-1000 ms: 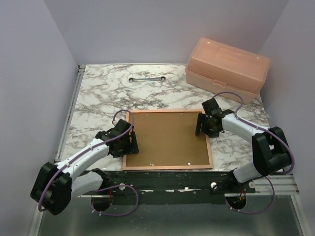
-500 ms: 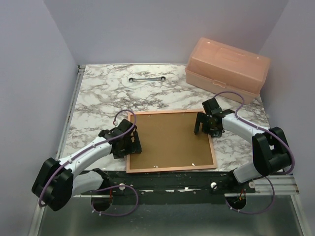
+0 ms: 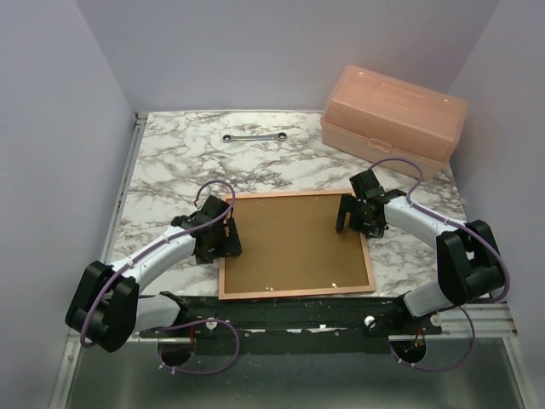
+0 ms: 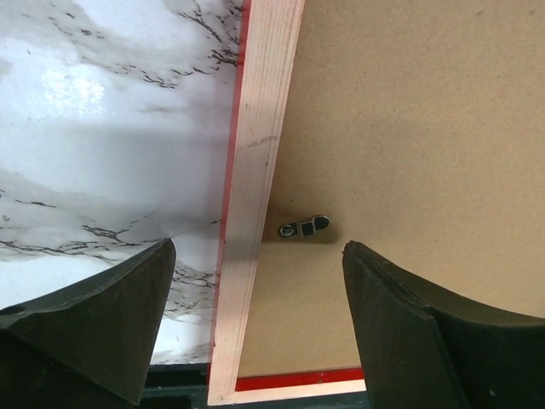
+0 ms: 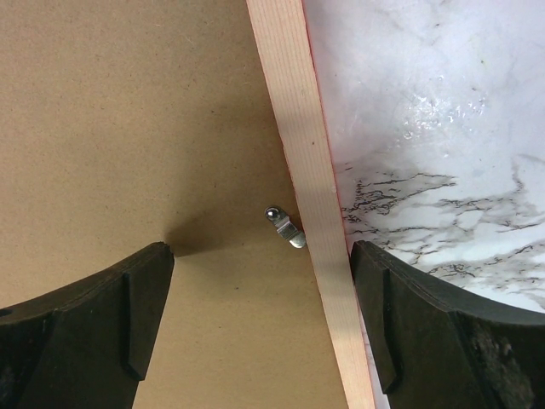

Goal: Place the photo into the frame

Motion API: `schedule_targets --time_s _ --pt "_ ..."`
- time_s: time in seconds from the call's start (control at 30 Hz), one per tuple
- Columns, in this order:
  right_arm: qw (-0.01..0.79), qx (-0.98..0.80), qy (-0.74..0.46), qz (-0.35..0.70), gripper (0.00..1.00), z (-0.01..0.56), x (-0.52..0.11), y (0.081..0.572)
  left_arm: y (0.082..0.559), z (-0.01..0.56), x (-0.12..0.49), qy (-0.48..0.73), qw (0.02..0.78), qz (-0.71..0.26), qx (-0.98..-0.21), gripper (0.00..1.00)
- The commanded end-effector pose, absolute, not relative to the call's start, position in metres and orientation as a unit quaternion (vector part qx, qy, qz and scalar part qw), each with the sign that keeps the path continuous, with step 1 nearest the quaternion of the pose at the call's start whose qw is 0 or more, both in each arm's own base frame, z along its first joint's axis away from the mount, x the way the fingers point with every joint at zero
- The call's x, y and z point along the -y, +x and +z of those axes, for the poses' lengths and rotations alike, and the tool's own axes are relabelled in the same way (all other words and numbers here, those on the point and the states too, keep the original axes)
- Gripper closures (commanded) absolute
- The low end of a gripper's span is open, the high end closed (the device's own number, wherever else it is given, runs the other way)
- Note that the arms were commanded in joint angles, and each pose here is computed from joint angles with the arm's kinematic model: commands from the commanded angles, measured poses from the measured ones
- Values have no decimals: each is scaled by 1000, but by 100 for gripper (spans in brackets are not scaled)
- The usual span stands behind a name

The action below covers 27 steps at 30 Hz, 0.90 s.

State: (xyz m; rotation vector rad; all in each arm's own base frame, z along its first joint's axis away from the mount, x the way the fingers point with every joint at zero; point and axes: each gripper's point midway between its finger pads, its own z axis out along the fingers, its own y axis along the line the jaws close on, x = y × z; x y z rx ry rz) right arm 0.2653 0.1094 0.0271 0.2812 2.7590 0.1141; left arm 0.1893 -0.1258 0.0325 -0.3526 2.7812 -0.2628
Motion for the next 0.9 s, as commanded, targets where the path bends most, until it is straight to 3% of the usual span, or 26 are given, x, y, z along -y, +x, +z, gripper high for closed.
schedule_targets --time_s 0.0,0.6,0.87 --pt "196 -974 101 56 7 36 -115 274 202 33 123 -116 179 -75 -974 21" --pt "189 -975 100 63 7 30 -117 270 213 16 109 -121 168 -10 -978 55" --pt "183 -976 97 68 7 28 -118 267 219 21 115 -116 176 -23 -977 84"
